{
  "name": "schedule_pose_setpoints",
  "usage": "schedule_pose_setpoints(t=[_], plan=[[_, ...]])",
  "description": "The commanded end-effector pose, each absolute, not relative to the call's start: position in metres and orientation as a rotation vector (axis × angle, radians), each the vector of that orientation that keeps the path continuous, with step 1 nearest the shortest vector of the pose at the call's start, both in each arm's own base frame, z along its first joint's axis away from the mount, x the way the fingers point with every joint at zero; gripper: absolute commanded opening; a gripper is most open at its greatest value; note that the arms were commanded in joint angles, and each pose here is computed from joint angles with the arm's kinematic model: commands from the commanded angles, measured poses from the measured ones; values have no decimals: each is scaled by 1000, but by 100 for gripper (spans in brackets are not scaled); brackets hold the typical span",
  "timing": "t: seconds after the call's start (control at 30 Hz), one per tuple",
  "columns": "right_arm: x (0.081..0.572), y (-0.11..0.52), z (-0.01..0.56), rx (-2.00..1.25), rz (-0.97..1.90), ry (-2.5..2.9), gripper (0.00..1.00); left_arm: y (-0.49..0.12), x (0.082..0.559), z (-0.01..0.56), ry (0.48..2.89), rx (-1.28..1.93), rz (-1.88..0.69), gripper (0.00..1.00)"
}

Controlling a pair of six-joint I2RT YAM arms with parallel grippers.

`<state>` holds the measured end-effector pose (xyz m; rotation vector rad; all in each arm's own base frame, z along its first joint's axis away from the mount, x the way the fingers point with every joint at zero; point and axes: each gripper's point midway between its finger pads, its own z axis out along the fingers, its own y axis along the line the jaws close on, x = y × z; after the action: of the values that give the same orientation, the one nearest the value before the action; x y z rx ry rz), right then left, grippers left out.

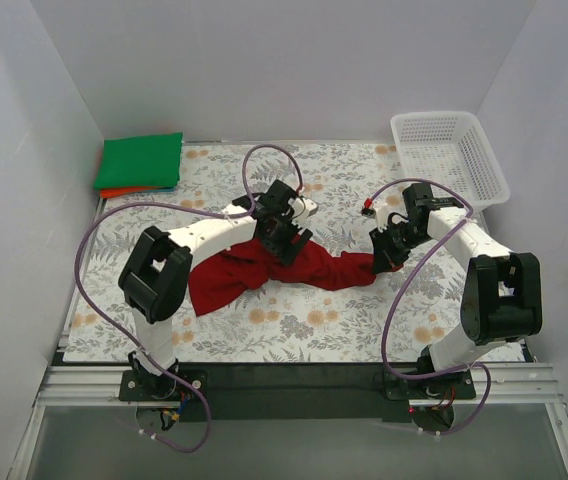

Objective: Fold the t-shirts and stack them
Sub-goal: Flatten the tshirt out

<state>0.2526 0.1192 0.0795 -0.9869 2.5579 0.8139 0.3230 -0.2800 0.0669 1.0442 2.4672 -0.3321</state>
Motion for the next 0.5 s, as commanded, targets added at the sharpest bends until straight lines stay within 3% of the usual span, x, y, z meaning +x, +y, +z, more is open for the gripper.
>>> schedule_pose_setpoints(t=[0.0,0.03,0.07,0.17,0.2,0.47], plan=[[255,121,89,-983,817,2531,1,-273,332,63,2459,997,-175,65],[255,120,88,-981,815,2532,1,-271,333,62,2457,987,-153,61],[255,119,89,-976,814,2533,1,-267,336,63,2449,970,-115,48],[256,118,92,-979,796,2527,1,-256,344,82,2393,942,-38,24],[255,117,95,-987,784,2518,1,-251,347,94,2370,922,-31,2],[255,106,146,-1025,629,2395,1,-172,346,208,2261,666,-87,0]])
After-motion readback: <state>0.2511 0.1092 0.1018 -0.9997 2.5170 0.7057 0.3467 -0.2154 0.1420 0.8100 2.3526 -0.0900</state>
